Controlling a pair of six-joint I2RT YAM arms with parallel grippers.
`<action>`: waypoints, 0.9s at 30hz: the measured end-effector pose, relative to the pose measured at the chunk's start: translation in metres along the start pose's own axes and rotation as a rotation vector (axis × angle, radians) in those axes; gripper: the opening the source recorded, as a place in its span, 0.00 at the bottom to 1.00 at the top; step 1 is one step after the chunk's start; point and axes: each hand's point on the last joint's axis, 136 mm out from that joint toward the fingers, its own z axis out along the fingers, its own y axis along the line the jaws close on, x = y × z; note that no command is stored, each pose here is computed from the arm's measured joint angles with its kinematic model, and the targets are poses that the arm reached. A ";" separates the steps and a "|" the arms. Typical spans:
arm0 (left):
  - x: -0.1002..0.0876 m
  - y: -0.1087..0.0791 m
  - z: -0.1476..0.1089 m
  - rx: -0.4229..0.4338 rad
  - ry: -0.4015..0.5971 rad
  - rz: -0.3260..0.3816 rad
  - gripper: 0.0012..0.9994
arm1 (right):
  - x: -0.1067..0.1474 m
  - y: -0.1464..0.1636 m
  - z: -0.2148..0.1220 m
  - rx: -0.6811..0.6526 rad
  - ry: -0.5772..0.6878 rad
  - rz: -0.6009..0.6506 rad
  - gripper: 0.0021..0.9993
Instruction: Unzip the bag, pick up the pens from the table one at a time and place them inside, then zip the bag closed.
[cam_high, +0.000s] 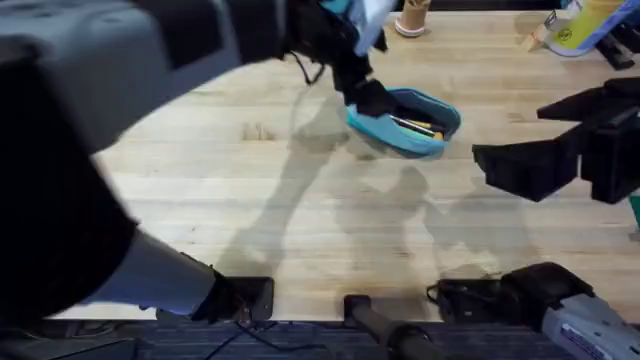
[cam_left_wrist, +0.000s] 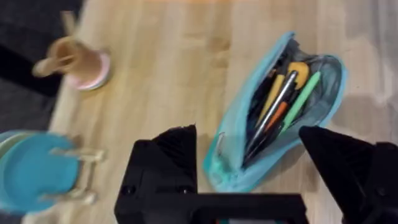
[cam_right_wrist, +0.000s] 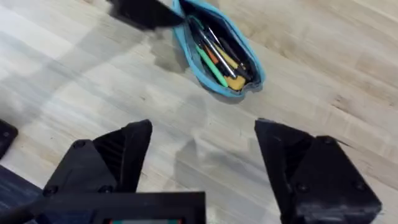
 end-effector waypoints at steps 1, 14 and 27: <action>-0.002 0.004 -0.009 -0.017 -0.003 -0.003 0.99 | 0.000 0.000 0.000 0.000 0.000 0.000 1.00; -0.009 0.033 -0.078 -0.165 -0.026 -0.023 0.99 | 0.000 0.000 0.000 0.000 0.000 0.000 1.00; 0.000 0.025 -0.077 -0.133 0.004 -0.060 0.99 | 0.000 0.000 0.000 0.000 0.000 0.000 1.00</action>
